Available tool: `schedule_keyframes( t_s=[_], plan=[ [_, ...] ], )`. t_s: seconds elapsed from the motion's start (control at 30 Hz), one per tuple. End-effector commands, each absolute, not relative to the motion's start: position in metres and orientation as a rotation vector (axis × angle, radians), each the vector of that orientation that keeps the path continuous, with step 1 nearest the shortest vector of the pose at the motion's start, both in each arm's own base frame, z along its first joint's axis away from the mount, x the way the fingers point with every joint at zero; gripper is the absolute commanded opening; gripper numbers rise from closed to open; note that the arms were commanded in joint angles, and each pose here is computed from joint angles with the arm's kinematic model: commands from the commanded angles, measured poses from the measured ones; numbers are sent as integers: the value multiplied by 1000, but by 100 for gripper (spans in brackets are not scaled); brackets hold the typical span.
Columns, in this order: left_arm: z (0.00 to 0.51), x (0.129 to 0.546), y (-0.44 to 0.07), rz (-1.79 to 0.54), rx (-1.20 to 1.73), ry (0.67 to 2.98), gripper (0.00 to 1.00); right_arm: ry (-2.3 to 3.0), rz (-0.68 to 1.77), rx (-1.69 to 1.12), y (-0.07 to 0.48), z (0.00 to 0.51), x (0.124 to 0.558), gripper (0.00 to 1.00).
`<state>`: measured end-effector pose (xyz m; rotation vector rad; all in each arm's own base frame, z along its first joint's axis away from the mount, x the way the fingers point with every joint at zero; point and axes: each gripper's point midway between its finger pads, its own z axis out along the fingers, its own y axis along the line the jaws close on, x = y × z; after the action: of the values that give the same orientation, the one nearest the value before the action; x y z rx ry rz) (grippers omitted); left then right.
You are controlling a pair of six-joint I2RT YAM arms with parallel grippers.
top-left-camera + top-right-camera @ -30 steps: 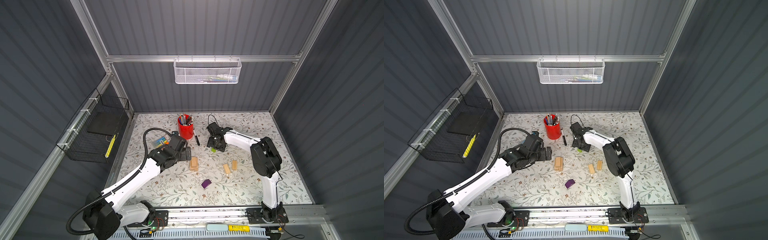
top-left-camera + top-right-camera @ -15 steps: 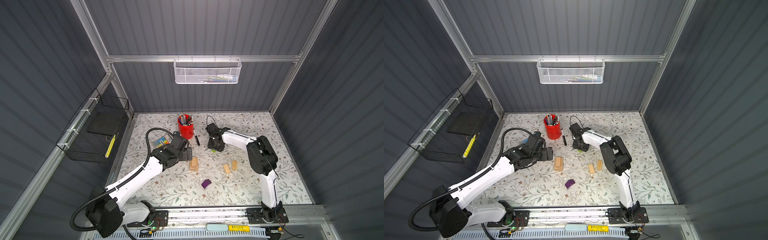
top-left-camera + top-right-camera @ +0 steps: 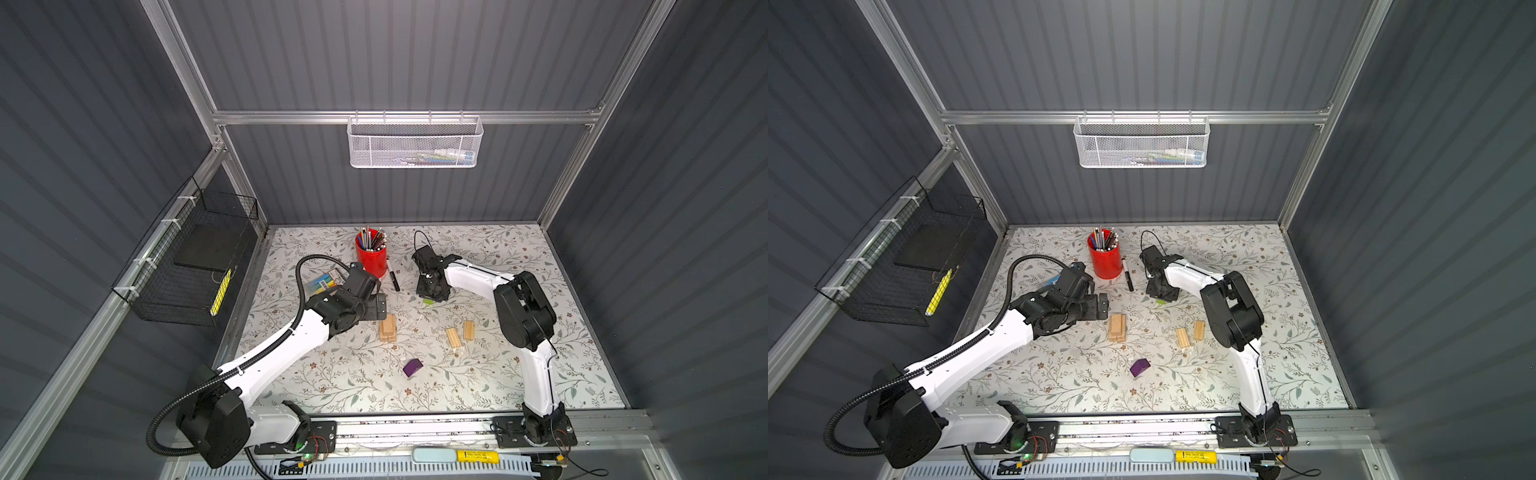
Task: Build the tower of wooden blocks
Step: 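Lift the green block and carry it toward the wooden group with the right gripper, then lower the green block beside the wooden blocks with the right gripper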
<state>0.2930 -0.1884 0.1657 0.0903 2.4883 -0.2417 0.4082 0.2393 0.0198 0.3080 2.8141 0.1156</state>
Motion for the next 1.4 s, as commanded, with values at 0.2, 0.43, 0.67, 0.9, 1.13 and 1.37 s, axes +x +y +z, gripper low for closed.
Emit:
schedule_keyframes(
  t_s=[0.2, 0.43, 0.67, 0.9, 1.13, 1.37],
  plan=[
    [177, 286, -180, -266, 54, 2476, 100, 2824, 48, 116, 241, 52, 367, 17],
    [171, 265, -164, -282, -8, 2493, 100, 2815, 74, 63, 257, 79, 329, 17],
    [162, 247, -150, -291, -47, 2505, 100, 2813, 130, 12, 290, 100, 294, 17],
    [154, 231, -136, -269, -69, 2531, 100, 2795, 173, 28, 323, 110, 279, 17],
    [147, 220, -125, -267, -110, 2528, 100, 2786, 226, 21, 358, 114, 276, 18],
    [150, 211, -109, -240, -161, 2495, 100, 2797, 206, 46, 371, 104, 277, 18]
  ],
)
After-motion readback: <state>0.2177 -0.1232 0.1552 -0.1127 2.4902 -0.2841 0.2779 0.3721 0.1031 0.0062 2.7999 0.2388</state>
